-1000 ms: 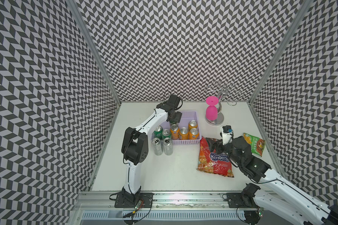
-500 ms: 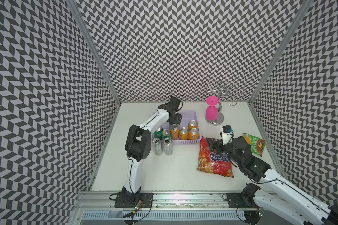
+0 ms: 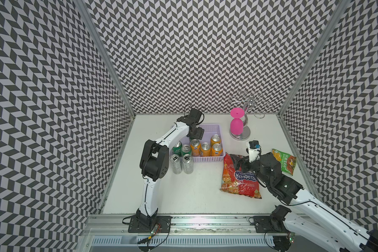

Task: Take out the drinks from the basket
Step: Pick up the drink from the basket.

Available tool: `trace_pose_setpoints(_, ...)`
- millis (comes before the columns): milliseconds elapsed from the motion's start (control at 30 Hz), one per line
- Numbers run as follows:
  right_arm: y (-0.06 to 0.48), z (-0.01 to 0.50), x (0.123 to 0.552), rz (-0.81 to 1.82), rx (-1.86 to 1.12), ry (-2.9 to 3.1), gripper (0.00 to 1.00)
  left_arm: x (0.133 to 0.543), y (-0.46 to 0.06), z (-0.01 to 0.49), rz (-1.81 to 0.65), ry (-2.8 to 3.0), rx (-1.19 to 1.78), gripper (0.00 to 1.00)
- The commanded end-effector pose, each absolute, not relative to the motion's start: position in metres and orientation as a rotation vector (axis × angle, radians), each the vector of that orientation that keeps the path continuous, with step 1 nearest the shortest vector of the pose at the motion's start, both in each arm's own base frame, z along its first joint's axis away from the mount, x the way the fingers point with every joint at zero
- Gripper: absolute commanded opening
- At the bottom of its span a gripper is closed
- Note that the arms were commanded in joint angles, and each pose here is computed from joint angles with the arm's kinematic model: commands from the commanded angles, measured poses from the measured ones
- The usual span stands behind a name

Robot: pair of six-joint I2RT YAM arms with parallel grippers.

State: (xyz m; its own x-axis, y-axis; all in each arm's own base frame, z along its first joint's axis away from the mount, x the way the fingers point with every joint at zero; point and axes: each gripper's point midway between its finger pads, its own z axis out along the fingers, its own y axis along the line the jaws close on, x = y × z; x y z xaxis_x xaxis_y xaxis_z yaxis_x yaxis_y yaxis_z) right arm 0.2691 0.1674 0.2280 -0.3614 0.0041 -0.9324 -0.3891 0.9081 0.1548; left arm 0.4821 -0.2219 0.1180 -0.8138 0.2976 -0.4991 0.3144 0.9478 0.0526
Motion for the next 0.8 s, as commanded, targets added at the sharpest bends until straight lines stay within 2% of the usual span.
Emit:
trace_pose_setpoints(0, 0.165, 0.238, 0.271, 0.434, -0.25, 1.862, 1.0, 0.486, -0.22, 0.118, -0.022, 2.585, 0.43, 0.83)
trace_pose_setpoints(167, 0.165, 0.237, 0.271, 0.437, -0.25, 1.863, 1.0, 0.486, -0.22, 0.116, -0.024, 2.59, 0.431, 0.79)
trace_pose_setpoints(333, 0.165, 0.237, 0.271, 0.438, -0.248, 1.862, 0.99, 0.486, -0.221, 0.123, -0.034, 2.578, 0.426, 0.71)
trace_pose_setpoints(500, 0.165, 0.237, 0.27, 0.439, -0.246, 1.86, 1.0, 0.485, -0.224, 0.146, -0.068, 2.534, 0.414, 0.66)
trace_pose_setpoints(767, 0.164, 0.24, 0.27, 0.435, -0.243, 1.857, 1.0, 0.481, -0.225, 0.199, -0.095, 2.446, 0.381, 0.65)
